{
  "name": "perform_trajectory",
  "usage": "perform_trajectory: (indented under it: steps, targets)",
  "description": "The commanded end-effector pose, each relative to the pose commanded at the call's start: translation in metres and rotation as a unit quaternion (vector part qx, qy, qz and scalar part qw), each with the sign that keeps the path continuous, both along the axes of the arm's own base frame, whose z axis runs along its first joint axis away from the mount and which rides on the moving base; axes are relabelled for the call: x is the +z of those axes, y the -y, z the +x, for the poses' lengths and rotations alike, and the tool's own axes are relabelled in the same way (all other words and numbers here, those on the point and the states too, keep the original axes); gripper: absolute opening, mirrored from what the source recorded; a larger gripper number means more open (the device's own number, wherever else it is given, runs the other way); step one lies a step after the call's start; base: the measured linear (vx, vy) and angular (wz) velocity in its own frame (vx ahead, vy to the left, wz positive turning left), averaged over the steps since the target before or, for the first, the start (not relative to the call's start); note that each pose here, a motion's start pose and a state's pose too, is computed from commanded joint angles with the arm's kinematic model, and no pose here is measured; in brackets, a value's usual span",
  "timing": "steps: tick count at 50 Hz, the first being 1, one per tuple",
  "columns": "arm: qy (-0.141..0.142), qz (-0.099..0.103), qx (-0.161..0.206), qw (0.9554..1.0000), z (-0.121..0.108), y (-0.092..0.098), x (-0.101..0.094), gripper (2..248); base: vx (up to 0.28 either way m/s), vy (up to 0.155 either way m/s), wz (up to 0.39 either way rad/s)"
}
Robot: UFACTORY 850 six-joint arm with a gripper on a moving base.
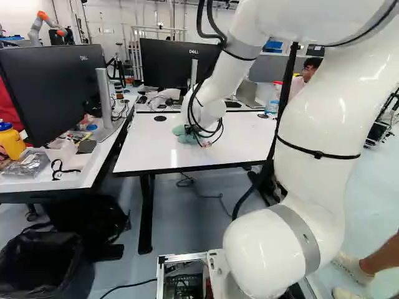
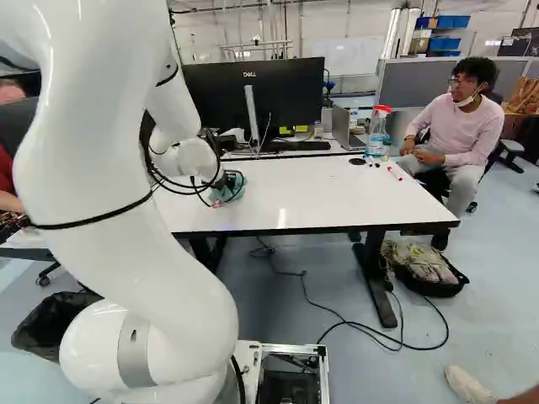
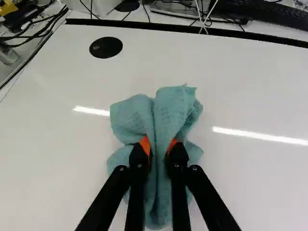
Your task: Clean the table with the green towel
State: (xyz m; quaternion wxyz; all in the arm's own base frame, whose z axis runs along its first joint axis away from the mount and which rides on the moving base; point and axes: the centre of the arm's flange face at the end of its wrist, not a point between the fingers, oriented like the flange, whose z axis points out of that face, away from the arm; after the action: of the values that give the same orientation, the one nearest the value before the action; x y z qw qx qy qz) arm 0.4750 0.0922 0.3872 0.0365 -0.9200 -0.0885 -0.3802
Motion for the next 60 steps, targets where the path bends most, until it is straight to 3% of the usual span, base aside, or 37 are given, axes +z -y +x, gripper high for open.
perform_trajectory:
  steps: [11,28,43,60]
  targets:
    - [0.003,0.000,-0.011,0.9999,0.016,0.008,-0.001,55,0.000,0.000,0.000]
    - [0.002,0.000,-0.037,0.9993,0.015,0.035,0.000,55,0.000,0.000,0.000]
    - [-0.002,0.000,-0.050,0.9987,-0.006,0.049,0.000,55,0.000,0.000,0.000]
    - [-0.006,-0.001,-0.040,0.9992,-0.037,0.044,0.001,55,0.000,0.000,0.000]
